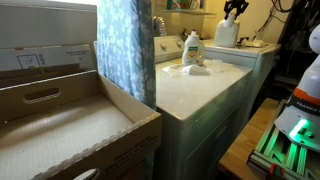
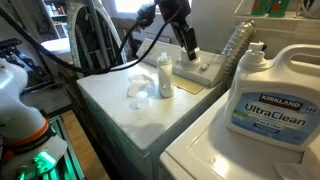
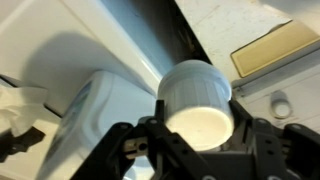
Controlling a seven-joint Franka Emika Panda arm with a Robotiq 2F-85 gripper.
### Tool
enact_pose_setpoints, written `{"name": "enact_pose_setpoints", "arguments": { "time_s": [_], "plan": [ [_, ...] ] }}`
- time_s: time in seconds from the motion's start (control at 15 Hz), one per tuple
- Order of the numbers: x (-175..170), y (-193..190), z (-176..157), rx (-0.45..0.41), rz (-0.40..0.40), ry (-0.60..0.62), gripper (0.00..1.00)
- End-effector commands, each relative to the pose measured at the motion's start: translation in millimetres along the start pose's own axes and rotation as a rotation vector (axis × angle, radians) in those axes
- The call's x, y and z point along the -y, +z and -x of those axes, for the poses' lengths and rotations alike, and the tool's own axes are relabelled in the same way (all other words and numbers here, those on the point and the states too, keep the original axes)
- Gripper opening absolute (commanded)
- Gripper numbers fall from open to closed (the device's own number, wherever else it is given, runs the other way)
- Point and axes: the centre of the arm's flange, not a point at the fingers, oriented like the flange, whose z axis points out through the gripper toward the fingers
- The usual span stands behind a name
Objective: Put the white cap on the bottle on the left and then put the clear cap on the bottle on the right
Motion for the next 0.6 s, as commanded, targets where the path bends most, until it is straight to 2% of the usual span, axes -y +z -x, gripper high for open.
{"name": "enact_pose_setpoints", "arguments": {
  "time_s": [0.0, 0.33, 0.53],
  "plan": [
    [57, -27, 0, -0.035, -0.144, -0.141, 0.38],
    [133, -30, 0, -0.048, -0.311, -0.369, 0.38],
    [157, -18, 11, 0.049, -0.388, -0.48, 0.38]
  ]
}}
